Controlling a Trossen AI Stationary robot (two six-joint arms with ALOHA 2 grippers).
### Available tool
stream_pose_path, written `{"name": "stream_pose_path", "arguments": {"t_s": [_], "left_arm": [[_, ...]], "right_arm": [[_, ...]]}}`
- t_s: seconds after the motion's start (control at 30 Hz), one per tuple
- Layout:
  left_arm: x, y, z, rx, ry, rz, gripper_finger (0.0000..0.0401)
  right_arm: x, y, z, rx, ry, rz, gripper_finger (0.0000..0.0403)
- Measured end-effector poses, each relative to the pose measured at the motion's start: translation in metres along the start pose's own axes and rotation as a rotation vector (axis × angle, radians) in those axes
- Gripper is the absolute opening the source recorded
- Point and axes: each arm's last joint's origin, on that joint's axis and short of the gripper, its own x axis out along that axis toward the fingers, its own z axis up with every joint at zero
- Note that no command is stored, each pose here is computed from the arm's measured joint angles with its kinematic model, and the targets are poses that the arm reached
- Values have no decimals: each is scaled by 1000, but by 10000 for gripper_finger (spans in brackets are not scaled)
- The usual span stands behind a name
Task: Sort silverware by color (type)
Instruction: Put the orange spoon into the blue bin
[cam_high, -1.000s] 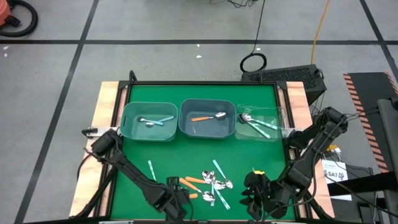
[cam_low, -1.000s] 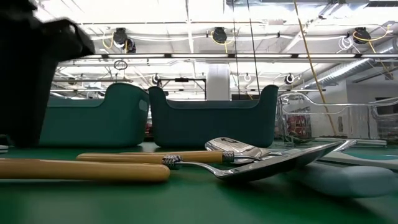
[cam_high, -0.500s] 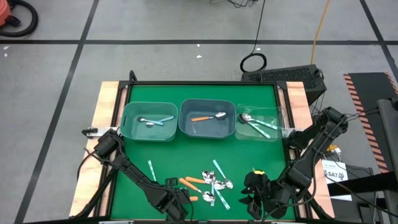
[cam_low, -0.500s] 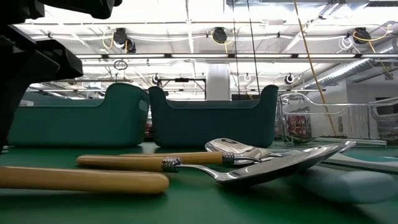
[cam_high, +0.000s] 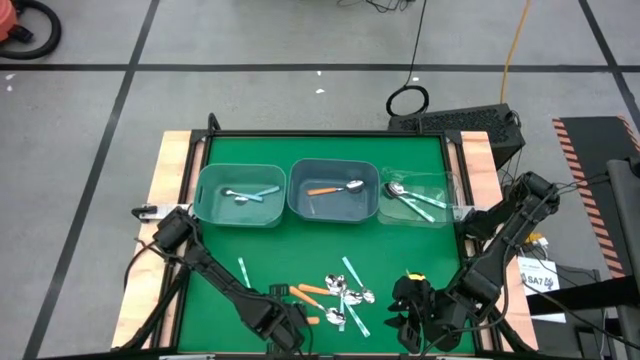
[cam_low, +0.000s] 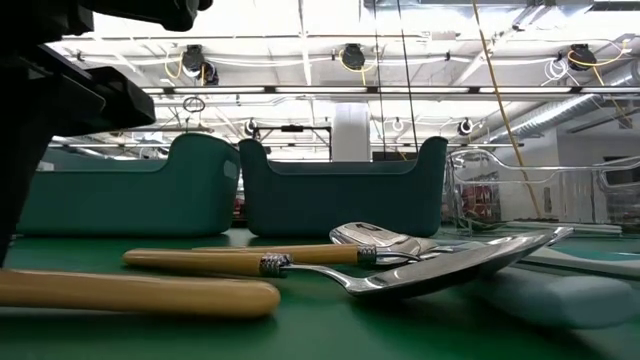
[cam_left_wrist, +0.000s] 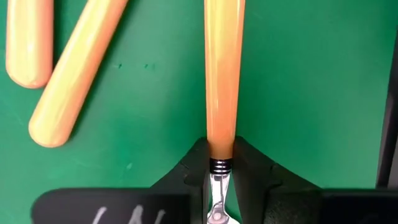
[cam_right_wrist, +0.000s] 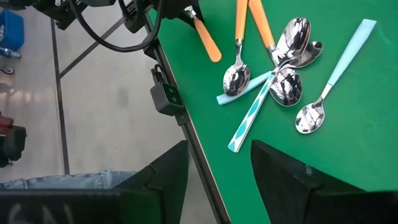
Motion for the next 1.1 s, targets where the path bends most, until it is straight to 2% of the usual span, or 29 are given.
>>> {"name": "stream_pose_path", "arguments": {"t_s": [0.17, 0.3, 0.43, 0.83, 1.1], "left_arm": [[-8, -3, 7, 28, -24, 4, 49], [-13, -3, 15, 32, -72, 50, 49], [-17, 3, 19, 36, -60, 75, 49], [-46, 13, 47, 48, -95, 36, 49], [-66, 24, 62, 48, -91, 44, 49]], "right_arm": [[0, 0, 0, 0, 1, 0, 166], [0, -1, 0, -5, 8, -13, 166], [0, -3, -1, -11, 14, -28, 166], [-1, -9, -3, -60, 59, -76, 166], [-18, -10, 0, -94, 17, -46, 166]]}}
